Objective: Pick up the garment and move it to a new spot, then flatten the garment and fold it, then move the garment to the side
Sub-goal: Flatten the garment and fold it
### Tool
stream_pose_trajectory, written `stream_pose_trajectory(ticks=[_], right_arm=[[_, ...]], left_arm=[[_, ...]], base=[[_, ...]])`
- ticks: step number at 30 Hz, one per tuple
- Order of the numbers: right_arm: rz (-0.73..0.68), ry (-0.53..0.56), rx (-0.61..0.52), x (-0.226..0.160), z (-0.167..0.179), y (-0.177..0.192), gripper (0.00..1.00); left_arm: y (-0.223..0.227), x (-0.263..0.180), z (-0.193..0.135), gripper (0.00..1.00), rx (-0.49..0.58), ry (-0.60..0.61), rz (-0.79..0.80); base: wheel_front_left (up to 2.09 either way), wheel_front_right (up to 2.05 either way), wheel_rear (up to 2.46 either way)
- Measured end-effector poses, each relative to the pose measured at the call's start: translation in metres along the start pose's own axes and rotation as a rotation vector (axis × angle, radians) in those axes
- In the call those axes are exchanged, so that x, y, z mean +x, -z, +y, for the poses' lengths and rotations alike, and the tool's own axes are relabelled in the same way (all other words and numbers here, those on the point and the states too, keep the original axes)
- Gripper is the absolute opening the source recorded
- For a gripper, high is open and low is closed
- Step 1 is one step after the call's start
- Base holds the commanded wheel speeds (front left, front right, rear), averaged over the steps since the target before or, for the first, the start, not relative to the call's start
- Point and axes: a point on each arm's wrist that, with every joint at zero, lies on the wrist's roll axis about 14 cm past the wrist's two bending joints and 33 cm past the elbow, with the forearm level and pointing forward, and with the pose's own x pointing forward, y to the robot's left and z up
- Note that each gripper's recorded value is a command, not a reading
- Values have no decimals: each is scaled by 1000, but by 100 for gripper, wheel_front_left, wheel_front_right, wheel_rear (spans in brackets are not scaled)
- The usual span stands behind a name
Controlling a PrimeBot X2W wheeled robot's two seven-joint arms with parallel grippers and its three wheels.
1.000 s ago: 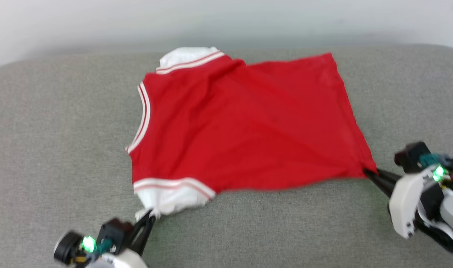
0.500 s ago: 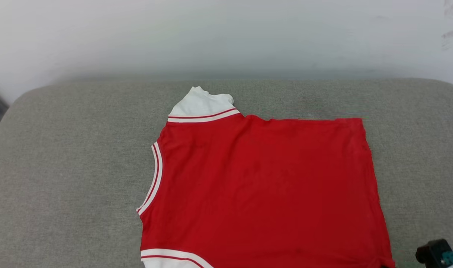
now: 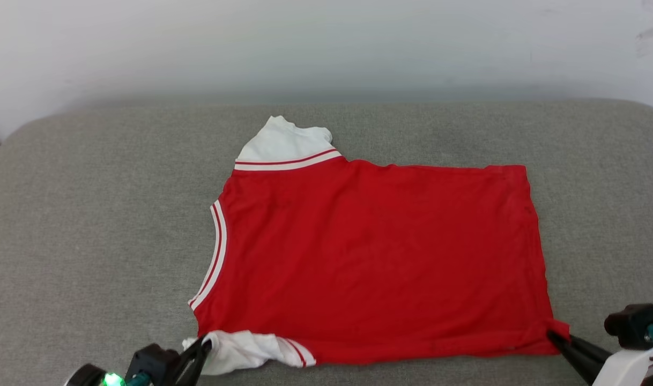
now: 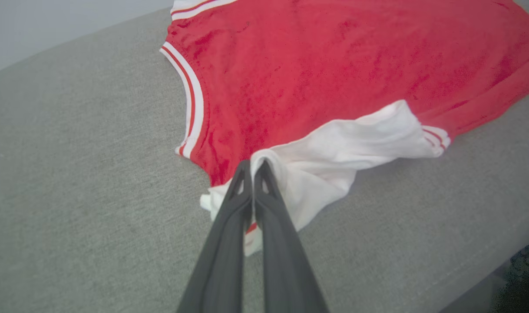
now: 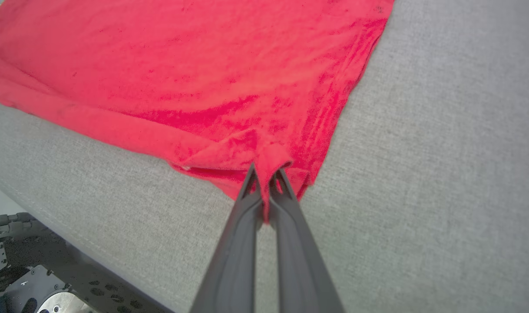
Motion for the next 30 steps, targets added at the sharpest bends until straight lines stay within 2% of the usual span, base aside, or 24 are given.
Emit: stream_pose_trajectory(ticks=[8, 16, 23, 30], right_arm=[[-73, 34, -30, 12, -13, -44, 0], [-69, 46, -59, 31, -22, -67, 0], [6, 65, -57, 57, -38, -65, 0], [126, 72, -23, 91, -50, -38, 0]], left_arm=[[-55, 45, 16, 0, 118, 44, -108], [-78, 94, 36, 0, 186, 53, -130], [-63, 130, 48, 0, 224, 76, -58], [-24, 158, 57, 0, 208, 99, 59]], base=[[0, 0, 0], [0, 0, 0], [0, 0, 0], [0, 0, 0]])
